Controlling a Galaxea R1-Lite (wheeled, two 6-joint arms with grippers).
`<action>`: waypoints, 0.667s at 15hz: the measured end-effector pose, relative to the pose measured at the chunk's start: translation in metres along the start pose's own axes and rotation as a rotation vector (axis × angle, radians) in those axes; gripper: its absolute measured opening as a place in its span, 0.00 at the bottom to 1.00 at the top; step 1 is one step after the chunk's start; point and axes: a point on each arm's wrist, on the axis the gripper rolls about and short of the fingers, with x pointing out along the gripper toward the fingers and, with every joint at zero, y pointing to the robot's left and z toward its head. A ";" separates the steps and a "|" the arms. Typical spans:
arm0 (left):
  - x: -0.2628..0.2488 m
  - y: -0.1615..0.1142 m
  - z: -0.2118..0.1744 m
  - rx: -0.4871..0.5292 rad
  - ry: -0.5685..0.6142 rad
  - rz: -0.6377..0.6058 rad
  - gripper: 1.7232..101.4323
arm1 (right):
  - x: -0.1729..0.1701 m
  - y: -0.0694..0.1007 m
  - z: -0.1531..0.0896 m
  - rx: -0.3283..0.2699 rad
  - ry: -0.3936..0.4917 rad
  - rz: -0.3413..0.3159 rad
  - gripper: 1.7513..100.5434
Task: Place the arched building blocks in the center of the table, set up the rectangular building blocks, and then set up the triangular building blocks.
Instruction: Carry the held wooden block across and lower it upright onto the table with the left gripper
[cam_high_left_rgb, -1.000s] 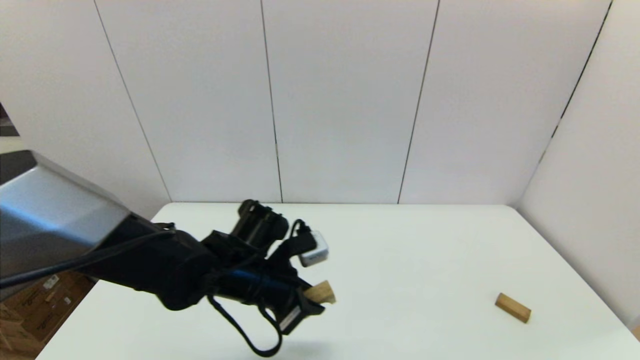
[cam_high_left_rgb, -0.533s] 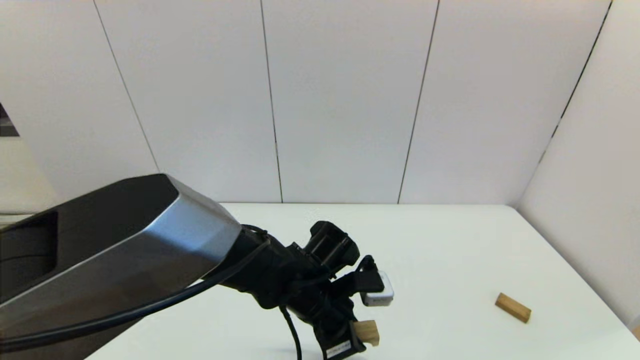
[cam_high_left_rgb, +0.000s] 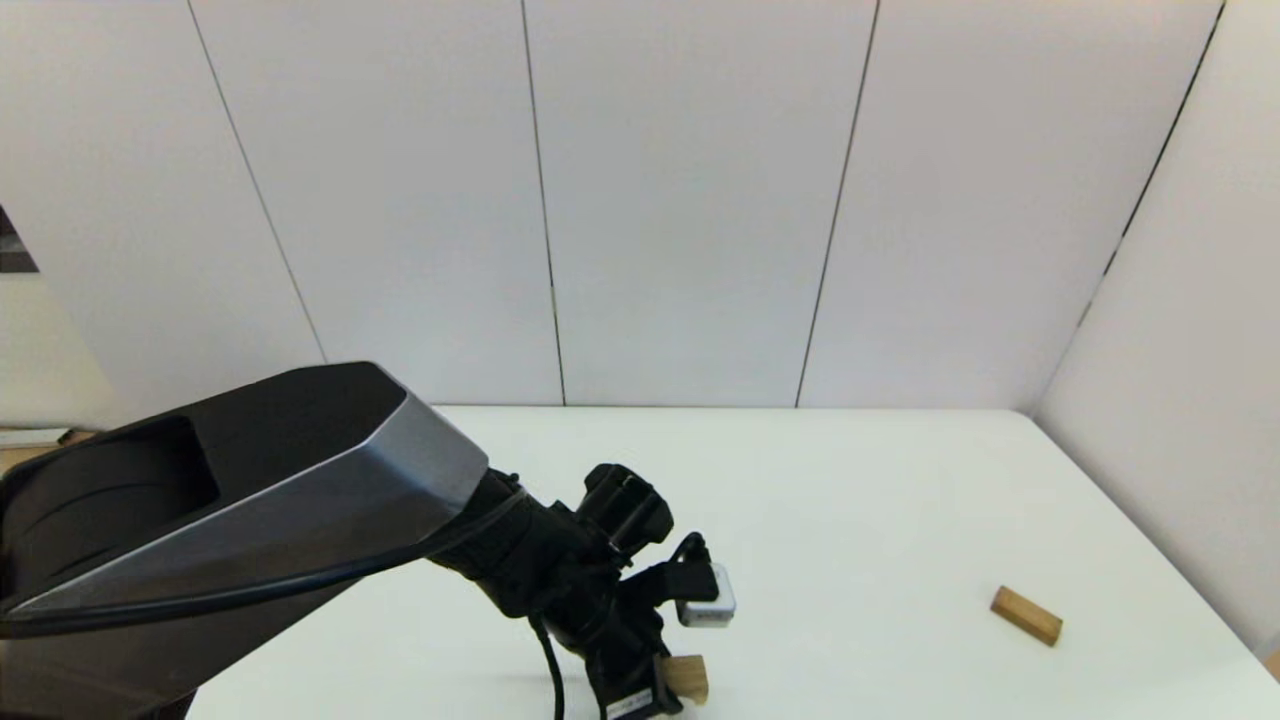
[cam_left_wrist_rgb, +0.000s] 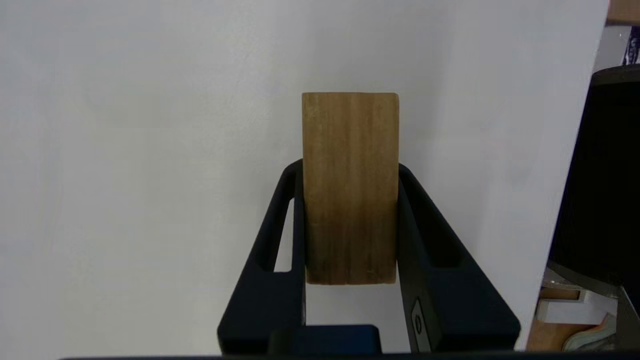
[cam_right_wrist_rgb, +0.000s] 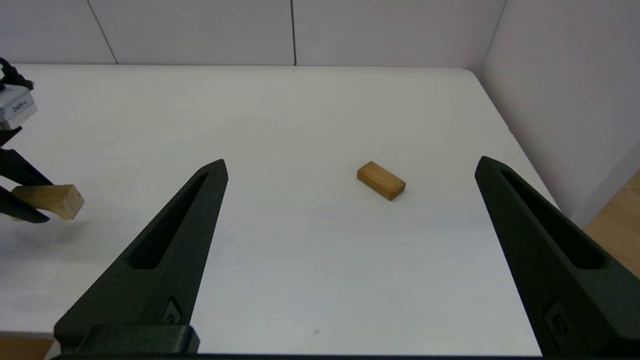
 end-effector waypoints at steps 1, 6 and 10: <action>0.002 0.000 -0.002 0.003 -0.019 -0.012 0.29 | 0.000 0.000 0.000 0.000 0.000 0.000 0.97; 0.017 0.002 -0.012 0.018 -0.053 0.001 0.29 | 0.000 0.000 0.000 0.000 0.000 0.000 0.97; 0.018 0.006 -0.019 0.000 -0.048 -0.005 0.29 | 0.000 0.000 0.000 0.000 0.000 0.000 0.97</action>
